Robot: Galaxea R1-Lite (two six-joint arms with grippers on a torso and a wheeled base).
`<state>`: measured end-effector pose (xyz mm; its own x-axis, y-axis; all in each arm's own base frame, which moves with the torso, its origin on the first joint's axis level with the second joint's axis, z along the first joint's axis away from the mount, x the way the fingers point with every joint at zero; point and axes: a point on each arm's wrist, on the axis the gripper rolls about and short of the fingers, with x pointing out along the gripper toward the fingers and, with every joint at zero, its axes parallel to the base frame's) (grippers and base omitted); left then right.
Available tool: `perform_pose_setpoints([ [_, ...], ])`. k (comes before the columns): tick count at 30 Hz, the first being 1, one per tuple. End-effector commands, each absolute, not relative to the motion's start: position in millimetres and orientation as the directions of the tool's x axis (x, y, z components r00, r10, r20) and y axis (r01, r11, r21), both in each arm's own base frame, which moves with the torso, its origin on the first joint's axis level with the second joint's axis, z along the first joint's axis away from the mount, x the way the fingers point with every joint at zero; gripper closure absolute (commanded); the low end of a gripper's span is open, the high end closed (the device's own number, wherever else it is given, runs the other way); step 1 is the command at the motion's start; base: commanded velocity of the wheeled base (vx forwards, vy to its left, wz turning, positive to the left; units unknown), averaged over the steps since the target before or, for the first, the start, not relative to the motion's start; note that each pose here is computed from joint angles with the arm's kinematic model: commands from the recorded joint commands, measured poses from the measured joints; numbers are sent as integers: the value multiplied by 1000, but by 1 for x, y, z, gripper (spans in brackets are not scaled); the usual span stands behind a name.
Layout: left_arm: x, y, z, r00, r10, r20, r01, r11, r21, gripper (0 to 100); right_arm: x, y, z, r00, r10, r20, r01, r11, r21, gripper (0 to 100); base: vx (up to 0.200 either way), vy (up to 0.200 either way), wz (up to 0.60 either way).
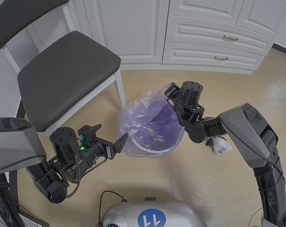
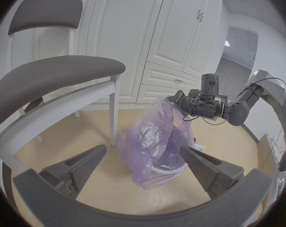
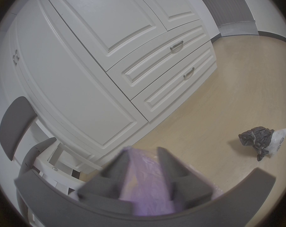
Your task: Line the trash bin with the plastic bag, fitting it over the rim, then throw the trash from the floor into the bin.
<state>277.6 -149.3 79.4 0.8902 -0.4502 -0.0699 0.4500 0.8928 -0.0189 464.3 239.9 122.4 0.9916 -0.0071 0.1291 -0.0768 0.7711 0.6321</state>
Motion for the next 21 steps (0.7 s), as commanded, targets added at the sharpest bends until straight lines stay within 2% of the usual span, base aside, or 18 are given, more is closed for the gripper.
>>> perform_pose_setpoints([
  [1,277,-150,78,889,-451,-75,451,892,-19,0,463,239,128,991,-8,137,-81,769,635,0,0,0,0],
  [8,277,-150,76,888,-452,-81,452,892,-18,0,453,237,131,989,12,147,-104,766,635,0,0,0,0],
  [13,277,-150,76,888,-452,-81,452,892,-18,0,442,232,137,985,51,165,-141,792,594,0,0,0,0],
  [21,279,-152,74,886,-456,-84,456,890,-25,0,399,210,139,967,236,95,-254,867,429,0,0,0,0],
])
